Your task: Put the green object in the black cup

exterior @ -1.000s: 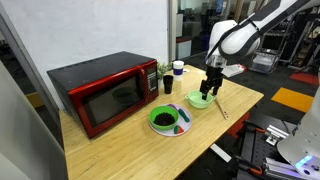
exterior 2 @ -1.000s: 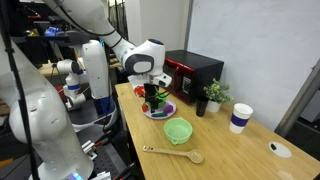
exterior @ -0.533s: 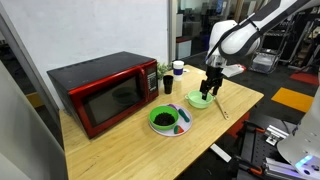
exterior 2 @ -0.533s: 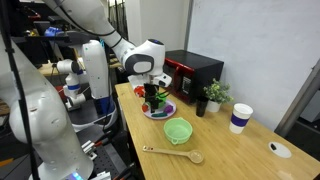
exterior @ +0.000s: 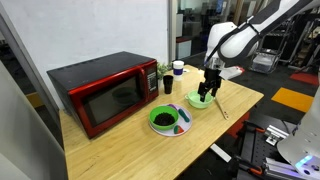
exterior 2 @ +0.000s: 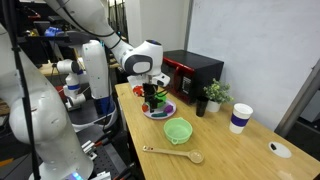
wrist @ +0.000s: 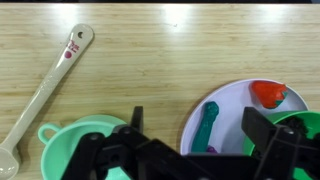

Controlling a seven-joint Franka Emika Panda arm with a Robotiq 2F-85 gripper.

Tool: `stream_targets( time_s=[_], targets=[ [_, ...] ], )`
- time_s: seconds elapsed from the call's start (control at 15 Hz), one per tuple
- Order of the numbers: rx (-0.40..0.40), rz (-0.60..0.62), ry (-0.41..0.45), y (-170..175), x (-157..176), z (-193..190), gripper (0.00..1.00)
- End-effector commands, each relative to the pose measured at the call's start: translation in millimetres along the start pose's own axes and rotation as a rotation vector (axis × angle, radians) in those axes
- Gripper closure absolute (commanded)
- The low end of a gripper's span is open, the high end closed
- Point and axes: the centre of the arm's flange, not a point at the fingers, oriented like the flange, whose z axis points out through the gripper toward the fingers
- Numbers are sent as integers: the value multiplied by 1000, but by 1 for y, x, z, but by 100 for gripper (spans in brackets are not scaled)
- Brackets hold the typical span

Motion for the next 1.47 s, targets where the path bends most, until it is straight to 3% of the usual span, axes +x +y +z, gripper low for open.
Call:
stream_targets(
  time_s=[0.0, 0.67, 1.4],
  targets=[
    [-44, 41, 37, -19, 15, 33, 0],
    [-73, 146, 131, -48, 38, 75, 0],
    [-54, 216, 128, -63, 56, 101, 0]
  ],
)
